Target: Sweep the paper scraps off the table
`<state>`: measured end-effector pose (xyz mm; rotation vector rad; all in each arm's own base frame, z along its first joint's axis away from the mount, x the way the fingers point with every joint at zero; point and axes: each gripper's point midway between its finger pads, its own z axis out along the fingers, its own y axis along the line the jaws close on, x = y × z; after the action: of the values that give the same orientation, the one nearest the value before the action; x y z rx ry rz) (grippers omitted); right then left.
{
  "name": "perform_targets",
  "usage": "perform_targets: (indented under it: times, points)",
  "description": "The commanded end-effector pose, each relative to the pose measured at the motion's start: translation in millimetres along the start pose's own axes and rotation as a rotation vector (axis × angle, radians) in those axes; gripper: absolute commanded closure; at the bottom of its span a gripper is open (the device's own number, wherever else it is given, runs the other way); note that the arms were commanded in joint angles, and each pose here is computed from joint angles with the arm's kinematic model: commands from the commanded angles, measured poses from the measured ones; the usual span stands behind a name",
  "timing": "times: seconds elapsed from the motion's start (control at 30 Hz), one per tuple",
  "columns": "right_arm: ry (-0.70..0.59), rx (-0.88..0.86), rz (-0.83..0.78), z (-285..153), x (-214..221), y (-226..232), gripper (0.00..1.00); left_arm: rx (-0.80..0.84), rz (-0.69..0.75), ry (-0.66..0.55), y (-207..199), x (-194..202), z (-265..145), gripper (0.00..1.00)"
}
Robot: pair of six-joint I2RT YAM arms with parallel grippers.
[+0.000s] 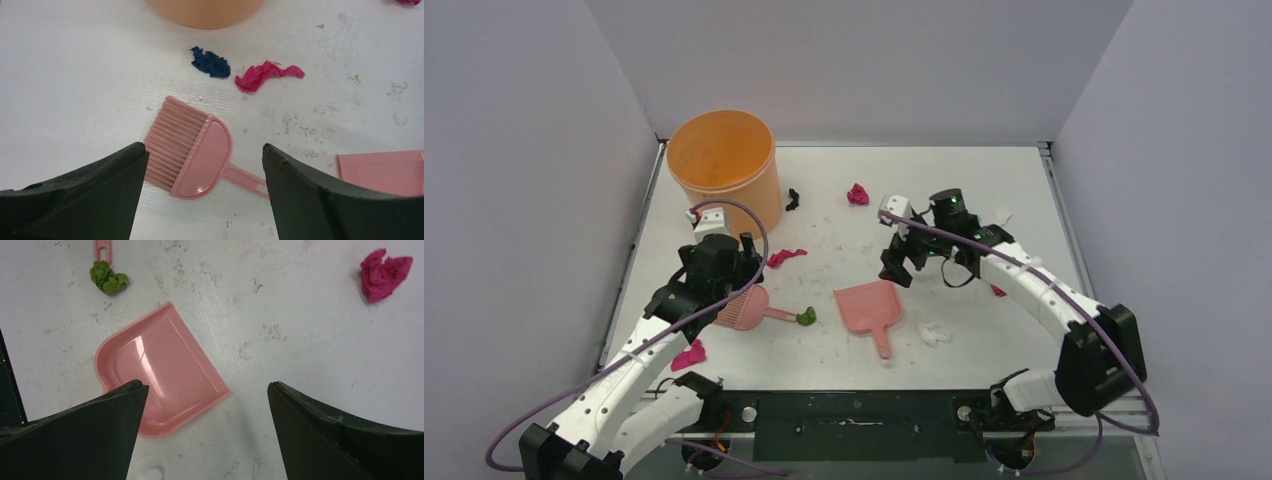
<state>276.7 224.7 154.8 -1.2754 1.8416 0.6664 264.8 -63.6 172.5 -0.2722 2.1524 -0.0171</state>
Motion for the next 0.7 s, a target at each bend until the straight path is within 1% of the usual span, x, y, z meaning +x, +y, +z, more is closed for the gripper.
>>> perform_targets:
  times: [0.0, 0.1, 0.17, 0.23, 0.33, 0.37, 0.43, 0.47, 0.5, 0.57, 0.63, 0.67]
  points:
    - [0.039, -0.112, -0.103, 33, -30, 7, 0.06, -0.100, -0.012, -0.072, 28, -6, 0, 0.17]
    - [0.012, -0.154, -0.148, 62, -54, 21, 0.07, -0.179, -0.097, -0.121, 50, -18, -4, 0.16]
    - [0.026, -0.183, -0.174, 85, -63, 33, 0.08, -0.202, -0.162, -0.159, 61, -25, -9, 0.15]
    - [0.061, -0.212, -0.183, 109, -65, 46, 0.12, -0.213, -0.207, -0.194, 67, -30, -13, 0.15]
    - [0.104, -0.252, -0.166, 142, -70, 60, 0.21, -0.267, -0.219, -0.227, 79, -33, -19, 0.15]
    - [0.120, -0.281, -0.152, 151, -69, 66, 0.22, -0.319, -0.211, -0.241, 89, -33, -21, 0.15]
    - [0.144, -0.323, -0.109, 169, -67, 76, 0.26, -0.474, -0.232, -0.280, 117, -32, -30, 0.08]
    - [0.150, -0.333, -0.096, 176, -65, 79, 0.30, -0.522, -0.256, -0.296, 126, -33, -36, 0.06]
    - [0.155, -0.332, -0.094, 182, -62, 81, 0.31, -0.533, -0.273, -0.305, 130, -33, -39, 0.06]
    - [0.176, -0.307, -0.128, 196, -55, 87, 0.35, -0.461, -0.293, -0.319, 123, -35, -39, 0.08]
    - [0.190, -0.308, -0.160, 207, -48, 95, 0.35, -0.345, -0.266, -0.315, 106, -39, -36, 0.08]
    - [0.194, -0.315, -0.170, 213, -46, 99, 0.35, -0.315, -0.262, -0.315, 101, -40, -36, 0.08]
